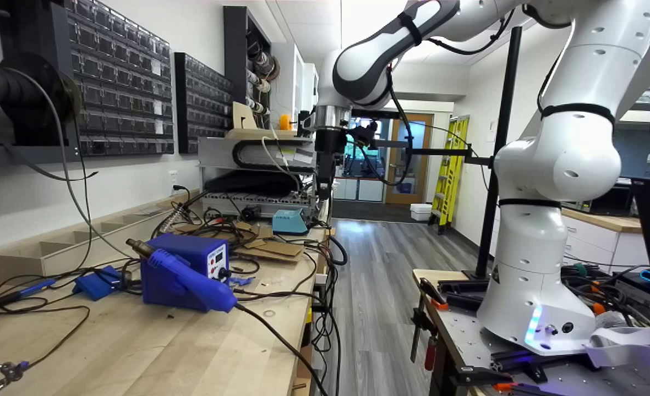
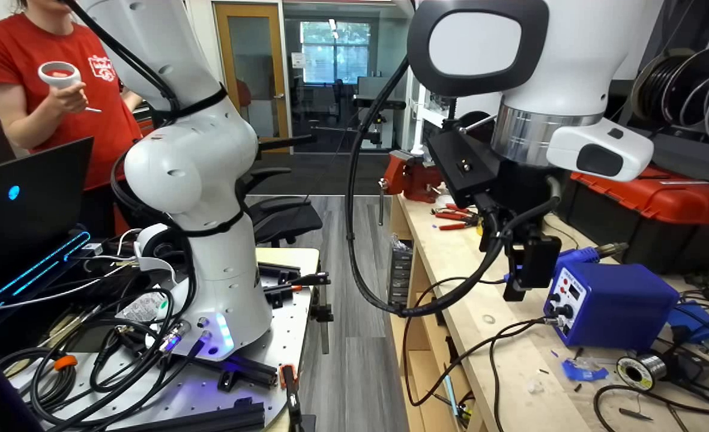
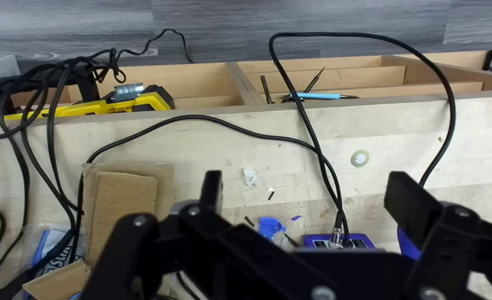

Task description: Pick up the blue tool

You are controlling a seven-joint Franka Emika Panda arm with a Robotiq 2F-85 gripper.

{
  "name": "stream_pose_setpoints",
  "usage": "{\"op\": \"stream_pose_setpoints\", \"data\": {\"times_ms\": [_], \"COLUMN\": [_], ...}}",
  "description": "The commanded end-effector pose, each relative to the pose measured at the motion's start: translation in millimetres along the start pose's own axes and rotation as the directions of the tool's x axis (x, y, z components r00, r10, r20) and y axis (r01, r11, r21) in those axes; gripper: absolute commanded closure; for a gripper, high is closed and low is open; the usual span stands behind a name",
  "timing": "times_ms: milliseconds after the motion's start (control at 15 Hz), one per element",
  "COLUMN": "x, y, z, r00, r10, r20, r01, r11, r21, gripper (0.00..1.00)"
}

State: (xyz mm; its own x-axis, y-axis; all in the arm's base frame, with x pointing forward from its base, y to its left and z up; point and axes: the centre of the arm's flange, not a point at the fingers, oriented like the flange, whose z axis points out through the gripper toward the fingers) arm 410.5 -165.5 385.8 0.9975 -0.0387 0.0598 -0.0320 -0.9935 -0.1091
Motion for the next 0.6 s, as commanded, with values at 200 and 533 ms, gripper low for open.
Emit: {"op": "stream_pose_setpoints", "data": {"times_ms": [200, 533], "x": [3, 22], "y": [-13, -53], "z": [1, 12], "r00": [0.999, 0.990], "r10": [0.021, 0.081], "r20": [-0.033, -0.112], "r01": [-0.022, -0.098], "r11": [0.998, 0.982], "r21": [-0.055, -0.162], "gripper": [0.00, 0.00]}}
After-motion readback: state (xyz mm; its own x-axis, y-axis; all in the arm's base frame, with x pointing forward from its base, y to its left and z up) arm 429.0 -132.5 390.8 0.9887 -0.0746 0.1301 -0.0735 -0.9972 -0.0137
